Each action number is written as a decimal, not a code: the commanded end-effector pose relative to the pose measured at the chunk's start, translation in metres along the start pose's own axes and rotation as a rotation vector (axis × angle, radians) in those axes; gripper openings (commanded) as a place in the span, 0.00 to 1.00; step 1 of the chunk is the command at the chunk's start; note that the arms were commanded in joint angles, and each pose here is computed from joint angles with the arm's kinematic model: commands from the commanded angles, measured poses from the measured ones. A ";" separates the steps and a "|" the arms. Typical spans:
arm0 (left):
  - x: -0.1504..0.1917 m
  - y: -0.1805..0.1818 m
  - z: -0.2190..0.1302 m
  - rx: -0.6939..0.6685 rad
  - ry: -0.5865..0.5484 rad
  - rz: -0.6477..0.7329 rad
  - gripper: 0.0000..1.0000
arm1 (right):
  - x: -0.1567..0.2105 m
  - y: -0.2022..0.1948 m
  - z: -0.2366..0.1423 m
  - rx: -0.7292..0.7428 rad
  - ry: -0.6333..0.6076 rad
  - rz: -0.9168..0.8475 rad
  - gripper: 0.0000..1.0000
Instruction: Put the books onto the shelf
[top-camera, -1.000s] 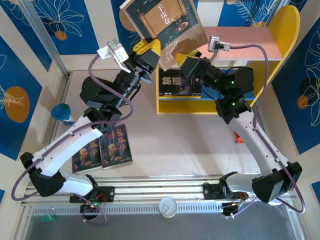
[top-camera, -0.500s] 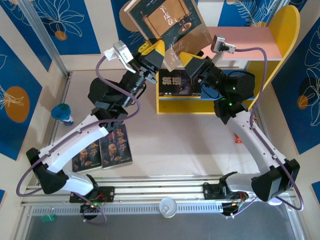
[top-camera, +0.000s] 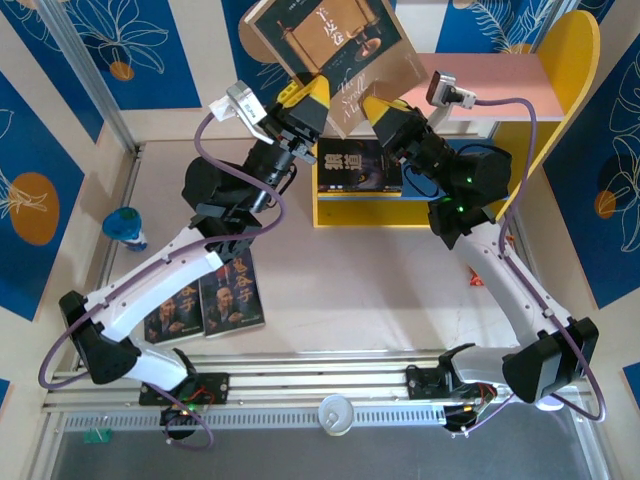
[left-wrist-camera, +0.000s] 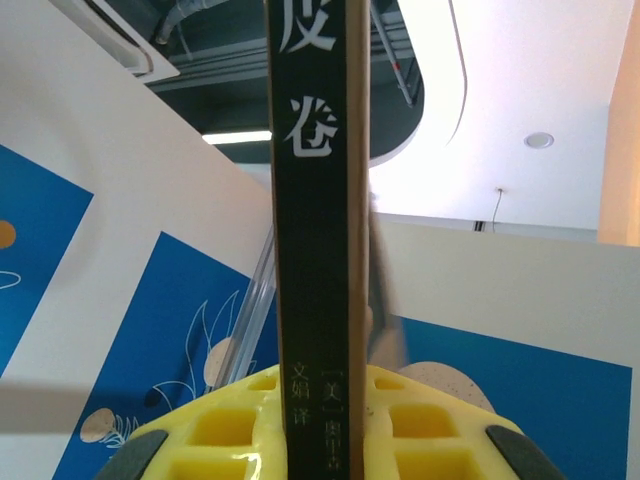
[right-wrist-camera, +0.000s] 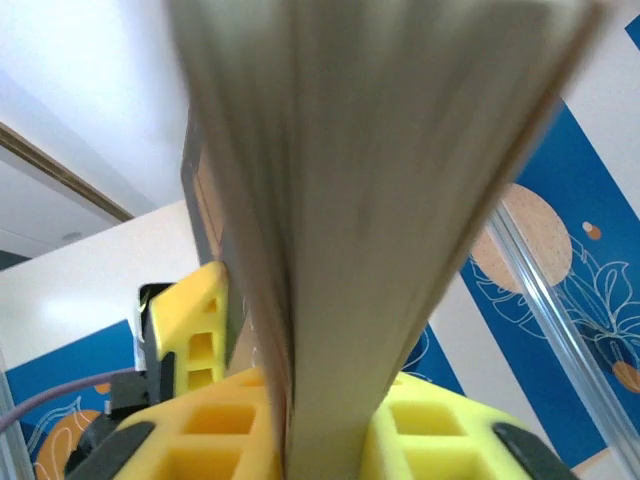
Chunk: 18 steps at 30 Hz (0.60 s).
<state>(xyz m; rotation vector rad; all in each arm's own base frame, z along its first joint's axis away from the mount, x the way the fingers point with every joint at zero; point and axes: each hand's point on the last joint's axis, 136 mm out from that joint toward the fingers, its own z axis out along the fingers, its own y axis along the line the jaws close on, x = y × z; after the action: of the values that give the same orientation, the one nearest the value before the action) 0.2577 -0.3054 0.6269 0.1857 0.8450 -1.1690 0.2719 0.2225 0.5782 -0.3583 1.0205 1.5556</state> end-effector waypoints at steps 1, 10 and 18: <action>-0.013 -0.007 0.002 0.021 -0.056 -0.032 0.02 | -0.011 0.023 -0.002 -0.051 -0.027 -0.055 0.14; 0.001 0.005 -0.001 -0.041 0.015 -0.005 0.46 | -0.011 0.029 -0.004 -0.020 0.017 -0.101 0.03; 0.024 0.045 -0.010 -0.219 0.319 0.098 0.54 | -0.005 0.018 -0.017 0.074 0.077 -0.132 0.01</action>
<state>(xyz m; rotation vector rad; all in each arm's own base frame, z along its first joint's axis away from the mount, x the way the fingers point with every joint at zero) 0.2899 -0.3162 0.5901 0.2102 1.1190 -1.0513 0.2715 0.2206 0.5585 -0.3957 1.1624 1.4655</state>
